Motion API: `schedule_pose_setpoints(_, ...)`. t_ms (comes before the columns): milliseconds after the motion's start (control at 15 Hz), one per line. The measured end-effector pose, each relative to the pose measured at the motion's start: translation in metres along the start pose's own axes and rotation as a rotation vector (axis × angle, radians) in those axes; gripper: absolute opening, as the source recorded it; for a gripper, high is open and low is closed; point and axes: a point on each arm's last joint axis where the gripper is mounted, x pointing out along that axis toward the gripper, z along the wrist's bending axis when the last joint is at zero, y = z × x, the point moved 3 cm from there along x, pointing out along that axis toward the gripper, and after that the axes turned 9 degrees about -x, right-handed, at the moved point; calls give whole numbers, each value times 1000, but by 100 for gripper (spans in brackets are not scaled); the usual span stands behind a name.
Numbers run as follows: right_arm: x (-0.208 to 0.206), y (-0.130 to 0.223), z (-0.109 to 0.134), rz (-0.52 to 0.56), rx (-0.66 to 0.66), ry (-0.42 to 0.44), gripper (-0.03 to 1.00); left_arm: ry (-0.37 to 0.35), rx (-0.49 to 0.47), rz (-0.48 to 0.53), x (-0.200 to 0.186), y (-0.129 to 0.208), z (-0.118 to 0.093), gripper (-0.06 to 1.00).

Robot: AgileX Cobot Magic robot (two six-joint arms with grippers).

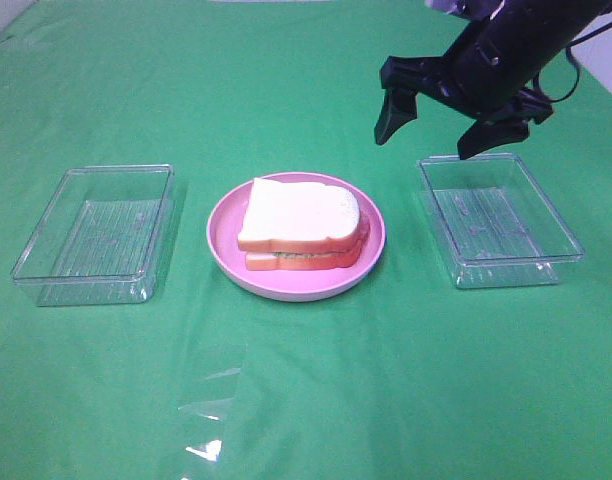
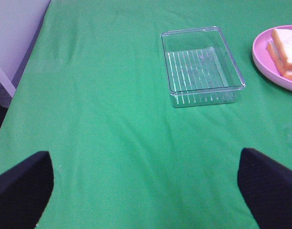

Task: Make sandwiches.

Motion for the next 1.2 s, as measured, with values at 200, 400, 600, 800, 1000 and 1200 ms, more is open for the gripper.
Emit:
schedule_pose_setpoints(200, -28, -8, -52, 27, 81, 63, 92, 0, 0, 0, 0, 0, 0, 97)
schedule_pose_setpoints(400, -48, -9, -102, 23, 128, 162, 92, 0, 0, 0, 0, 0, 0, 97)
schedule_pose_setpoints(600, -51, 10, -109, 177, 100, 208, 92, 0, 0, 0, 0, 0, 0, 97)
schedule_pose_setpoints(800, -65, 31, -102, 227, 105, 202, 92, 0, 0, 0, 0, 0, 0, 97)
schedule_pose_setpoints(1000, -96, 75, -85, 229, 86, 201, 92, 0, 0, 0, 0, 0, 0, 97)
schedule_pose_setpoints(1200, -126, 124, -68, 197, 79, 206, 92, 0, 0, 0, 0, 0, 0, 97)
